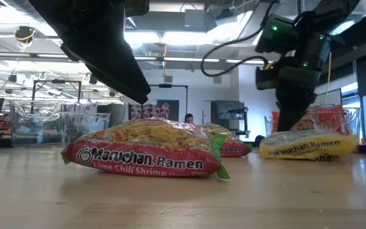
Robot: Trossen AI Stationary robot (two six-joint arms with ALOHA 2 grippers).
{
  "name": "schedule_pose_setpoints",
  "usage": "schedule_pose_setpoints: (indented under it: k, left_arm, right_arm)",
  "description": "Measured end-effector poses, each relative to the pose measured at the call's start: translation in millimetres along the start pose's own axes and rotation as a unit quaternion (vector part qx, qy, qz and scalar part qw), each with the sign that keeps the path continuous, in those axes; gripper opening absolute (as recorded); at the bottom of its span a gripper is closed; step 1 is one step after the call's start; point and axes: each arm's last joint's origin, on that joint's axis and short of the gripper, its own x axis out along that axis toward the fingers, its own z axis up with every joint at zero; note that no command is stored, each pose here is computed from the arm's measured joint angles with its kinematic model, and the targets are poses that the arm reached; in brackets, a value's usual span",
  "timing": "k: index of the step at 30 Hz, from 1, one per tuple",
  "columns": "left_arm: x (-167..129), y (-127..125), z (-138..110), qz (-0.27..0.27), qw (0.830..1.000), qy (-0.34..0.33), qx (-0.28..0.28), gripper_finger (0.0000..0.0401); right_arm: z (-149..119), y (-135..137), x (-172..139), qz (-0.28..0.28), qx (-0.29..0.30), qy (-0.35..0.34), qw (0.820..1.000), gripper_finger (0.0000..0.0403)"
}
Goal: Sort Maruchan noodles
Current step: Put the yellow noodle pack into the bottom transparent bin
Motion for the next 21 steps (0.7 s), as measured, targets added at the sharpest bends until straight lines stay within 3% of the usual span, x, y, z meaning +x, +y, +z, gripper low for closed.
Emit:
schedule_pose_setpoints:
  k: [4, 10, 15, 18, 21]
  left_arm:
    - [0.5, 0.8, 0.5, 0.001, 1.0, 0.0, 0.004, 0.0302]
    - [2.9, 4.5, 2.6, 0.003, 1.0, 0.002, 0.011, 0.0302]
    - [5.4, 8.7, 4.9, 0.007, 1.0, 0.004, 0.007, 0.0302]
    - [5.8, 9.2, 5.2, 0.007, 1.0, 0.004, 0.007, 0.0302]
    - [5.8, 9.2, 5.2, 0.007, 1.0, 0.005, 0.007, 0.0302]
  right_arm:
    - [1.8, 16.3, 0.5, 0.026, -0.05, 0.003, 0.998, 0.0069]
    - [4.1, 44.1, -28.8, 0.007, -0.119, 0.003, 0.993, 0.0069]
    - [-0.4, 57.3, -35.0, 0.012, -0.138, 0.006, 0.99, 0.0071]
    - [-4.8, 63.6, -32.9, 0.042, -0.14, 0.027, 0.989, 0.0095]
    - [-9.5, 75.1, -33.7, 0.067, -0.151, 0.025, 0.986, 0.0145]
